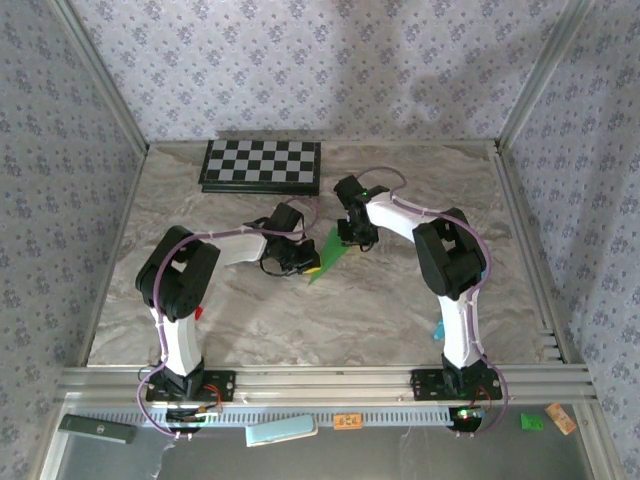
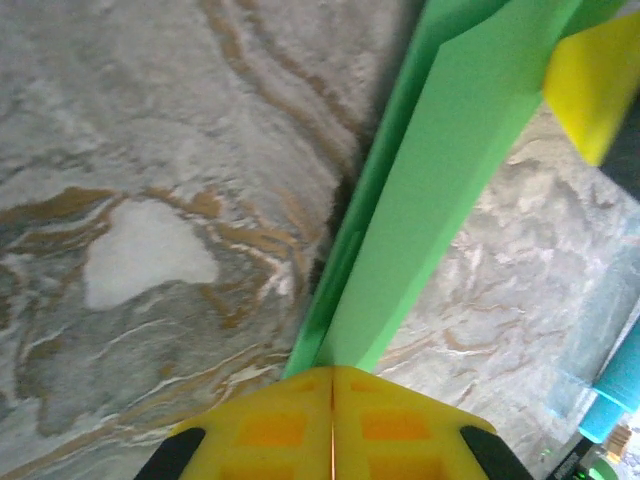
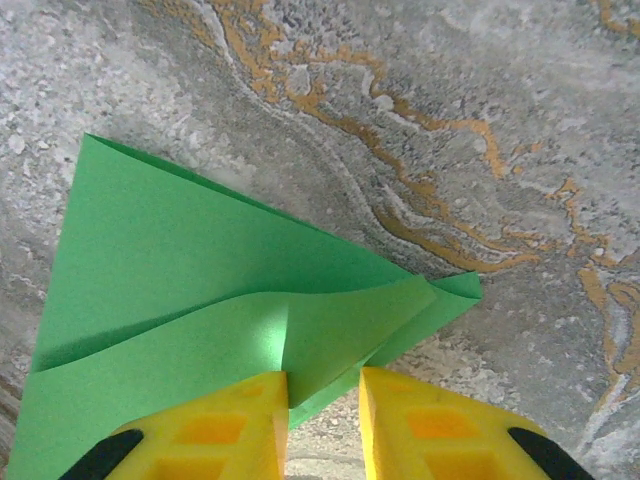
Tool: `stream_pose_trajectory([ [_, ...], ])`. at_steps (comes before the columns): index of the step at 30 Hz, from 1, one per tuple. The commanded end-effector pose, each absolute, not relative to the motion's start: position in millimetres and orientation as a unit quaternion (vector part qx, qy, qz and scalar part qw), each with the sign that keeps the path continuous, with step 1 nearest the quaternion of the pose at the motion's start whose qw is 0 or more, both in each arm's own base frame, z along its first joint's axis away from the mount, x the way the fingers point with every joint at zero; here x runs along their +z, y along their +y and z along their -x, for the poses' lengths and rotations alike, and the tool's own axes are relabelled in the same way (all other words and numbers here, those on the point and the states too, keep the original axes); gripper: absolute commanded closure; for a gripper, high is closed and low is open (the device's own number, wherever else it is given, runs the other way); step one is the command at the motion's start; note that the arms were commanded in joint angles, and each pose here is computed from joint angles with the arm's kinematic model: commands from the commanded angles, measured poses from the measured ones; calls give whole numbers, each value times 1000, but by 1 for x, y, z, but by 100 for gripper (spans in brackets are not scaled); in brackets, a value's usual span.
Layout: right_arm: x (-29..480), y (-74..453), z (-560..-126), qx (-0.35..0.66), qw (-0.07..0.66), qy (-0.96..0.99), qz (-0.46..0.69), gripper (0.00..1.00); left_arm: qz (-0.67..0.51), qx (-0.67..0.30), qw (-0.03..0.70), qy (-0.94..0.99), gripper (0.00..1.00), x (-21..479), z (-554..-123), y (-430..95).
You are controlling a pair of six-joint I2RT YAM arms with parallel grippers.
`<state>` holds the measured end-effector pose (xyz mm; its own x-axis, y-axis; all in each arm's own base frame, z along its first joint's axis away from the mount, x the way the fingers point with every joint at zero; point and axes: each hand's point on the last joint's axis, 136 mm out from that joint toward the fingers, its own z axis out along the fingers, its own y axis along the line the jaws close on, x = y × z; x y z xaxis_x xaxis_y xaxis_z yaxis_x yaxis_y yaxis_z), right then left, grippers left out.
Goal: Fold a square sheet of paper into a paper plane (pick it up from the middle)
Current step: Fold the wing for the fifth time at the center of the table.
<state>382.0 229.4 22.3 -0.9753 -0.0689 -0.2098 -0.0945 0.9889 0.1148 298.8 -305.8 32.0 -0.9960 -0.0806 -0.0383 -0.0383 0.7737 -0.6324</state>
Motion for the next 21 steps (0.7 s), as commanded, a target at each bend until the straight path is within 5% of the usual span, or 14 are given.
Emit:
stream_pose_trajectory([
  [1, 0, 231, -370, 60, 66, 995, 42, 74, 7, -370, 42, 928, 91, 47, -310, -323],
  [21, 18, 235, -372, 95, 84, 991, 33, 76, 10, -285, -9, 958, 94, 0, -300, -313],
])
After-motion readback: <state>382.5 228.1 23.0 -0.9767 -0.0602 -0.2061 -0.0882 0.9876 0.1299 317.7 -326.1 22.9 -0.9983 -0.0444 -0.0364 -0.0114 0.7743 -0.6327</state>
